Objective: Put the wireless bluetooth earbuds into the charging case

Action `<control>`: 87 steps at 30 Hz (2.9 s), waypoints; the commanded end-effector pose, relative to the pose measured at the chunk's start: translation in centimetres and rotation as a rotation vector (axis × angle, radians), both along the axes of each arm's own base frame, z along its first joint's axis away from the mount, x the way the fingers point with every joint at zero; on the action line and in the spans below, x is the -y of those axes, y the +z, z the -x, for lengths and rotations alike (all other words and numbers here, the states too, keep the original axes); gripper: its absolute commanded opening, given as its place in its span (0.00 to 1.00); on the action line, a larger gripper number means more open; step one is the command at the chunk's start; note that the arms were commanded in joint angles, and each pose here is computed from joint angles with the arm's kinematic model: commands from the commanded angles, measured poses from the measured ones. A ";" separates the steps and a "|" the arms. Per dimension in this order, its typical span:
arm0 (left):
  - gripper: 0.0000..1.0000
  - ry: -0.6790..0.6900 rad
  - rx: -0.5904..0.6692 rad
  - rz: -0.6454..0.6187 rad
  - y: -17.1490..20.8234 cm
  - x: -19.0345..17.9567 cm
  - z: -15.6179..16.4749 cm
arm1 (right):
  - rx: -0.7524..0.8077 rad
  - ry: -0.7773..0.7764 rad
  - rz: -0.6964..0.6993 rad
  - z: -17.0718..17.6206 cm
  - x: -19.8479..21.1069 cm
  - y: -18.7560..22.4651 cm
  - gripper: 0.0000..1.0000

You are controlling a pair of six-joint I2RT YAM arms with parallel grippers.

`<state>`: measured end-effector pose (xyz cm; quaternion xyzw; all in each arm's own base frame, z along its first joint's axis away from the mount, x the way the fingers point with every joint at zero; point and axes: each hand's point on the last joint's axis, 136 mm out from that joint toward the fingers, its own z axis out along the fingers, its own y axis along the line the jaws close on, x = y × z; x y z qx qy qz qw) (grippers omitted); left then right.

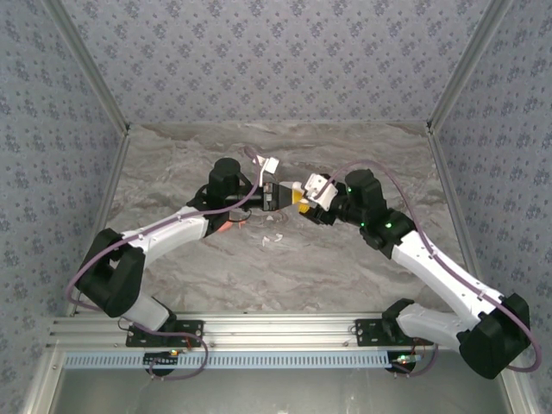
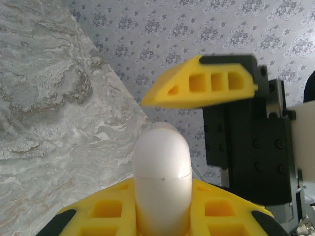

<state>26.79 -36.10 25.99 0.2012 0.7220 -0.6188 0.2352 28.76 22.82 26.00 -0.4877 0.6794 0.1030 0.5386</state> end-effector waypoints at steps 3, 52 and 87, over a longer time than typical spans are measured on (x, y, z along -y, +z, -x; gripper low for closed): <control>0.15 0.023 0.178 0.033 2.5 0.0 -0.4 | -0.040 -0.001 -0.182 1.5 1.4 3.4 0.86; 0.00 0.131 0.742 0.009 2.4 -0.5 2.0 | -0.318 -0.149 -0.585 -1.3 2.6 2.4 1.00; 0.00 0.147 0.753 -0.022 2.0 -0.6 1.8 | -0.364 -0.032 -0.532 0.1 1.6 1.3 1.00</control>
